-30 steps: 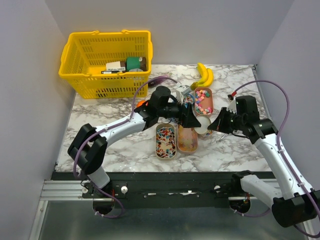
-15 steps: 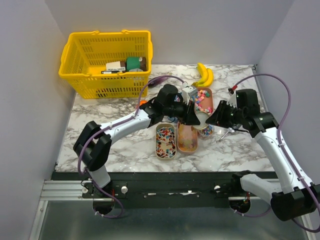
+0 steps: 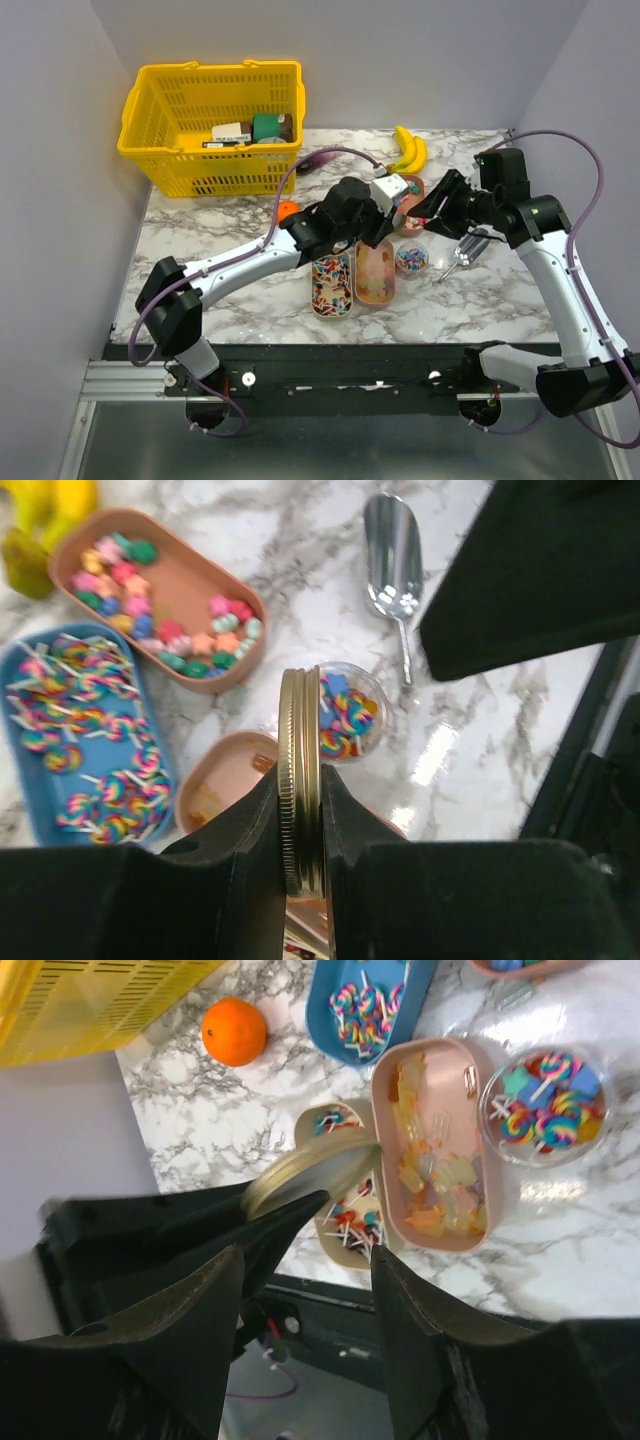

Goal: Pack the candies
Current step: Pick up the bottle lid at the center of the board.

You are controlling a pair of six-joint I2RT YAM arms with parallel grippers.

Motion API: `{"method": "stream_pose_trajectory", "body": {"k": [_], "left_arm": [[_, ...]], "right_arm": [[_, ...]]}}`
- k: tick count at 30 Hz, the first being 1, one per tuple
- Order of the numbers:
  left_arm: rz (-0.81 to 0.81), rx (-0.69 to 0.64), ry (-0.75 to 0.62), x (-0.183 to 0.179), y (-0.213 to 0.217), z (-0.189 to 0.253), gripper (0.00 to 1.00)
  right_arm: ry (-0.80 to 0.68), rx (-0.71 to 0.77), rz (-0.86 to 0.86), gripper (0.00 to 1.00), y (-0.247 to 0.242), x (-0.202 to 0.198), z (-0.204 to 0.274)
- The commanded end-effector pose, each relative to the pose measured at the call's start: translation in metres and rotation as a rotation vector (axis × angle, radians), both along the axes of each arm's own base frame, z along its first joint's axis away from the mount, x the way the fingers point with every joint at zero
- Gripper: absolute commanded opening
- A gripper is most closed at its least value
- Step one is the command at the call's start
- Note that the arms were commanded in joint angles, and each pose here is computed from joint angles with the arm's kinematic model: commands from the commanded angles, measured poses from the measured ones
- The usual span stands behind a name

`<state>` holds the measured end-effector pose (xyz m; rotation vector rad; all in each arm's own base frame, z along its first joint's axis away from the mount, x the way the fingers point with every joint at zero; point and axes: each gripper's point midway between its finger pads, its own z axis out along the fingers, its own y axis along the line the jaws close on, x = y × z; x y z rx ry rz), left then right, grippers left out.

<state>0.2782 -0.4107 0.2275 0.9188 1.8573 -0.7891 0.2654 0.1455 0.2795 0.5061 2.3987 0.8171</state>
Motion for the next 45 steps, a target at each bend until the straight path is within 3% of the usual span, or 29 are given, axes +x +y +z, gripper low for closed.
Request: {"method": "stream_pose_trajectory", "body": {"k": [1,8,15,33,40,45], "left_arm": [[0.211,0.024,-0.295,0.03,0.031,0.047,0.26],[0.223,0.01,-0.467,0.016,0.04,0.064,0.27],[0.198,0.023,-0.472,0.007,0.04,0.057,0.27],[0.121,0.01,-0.507,-0.017,0.023,0.057,0.25],[0.123,0.0,-0.558,-0.026,0.021,0.064,0.23],[0.133,-0.003,-0.571,-0.027,0.023,0.065,0.22]], "right_arm": [[0.16,0.159,-0.073,0.61,0.018,-0.008,-0.004],[0.17,0.263,-0.154,0.61,0.027,0.011,0.0],[0.17,0.349,-0.143,0.61,0.038,0.019,0.008],[0.392,0.499,-0.11,0.56,0.076,0.023,-0.014],[0.504,0.557,-0.075,0.46,0.089,0.019,-0.023],[0.532,0.593,-0.042,0.29,0.094,0.016,-0.021]]}}
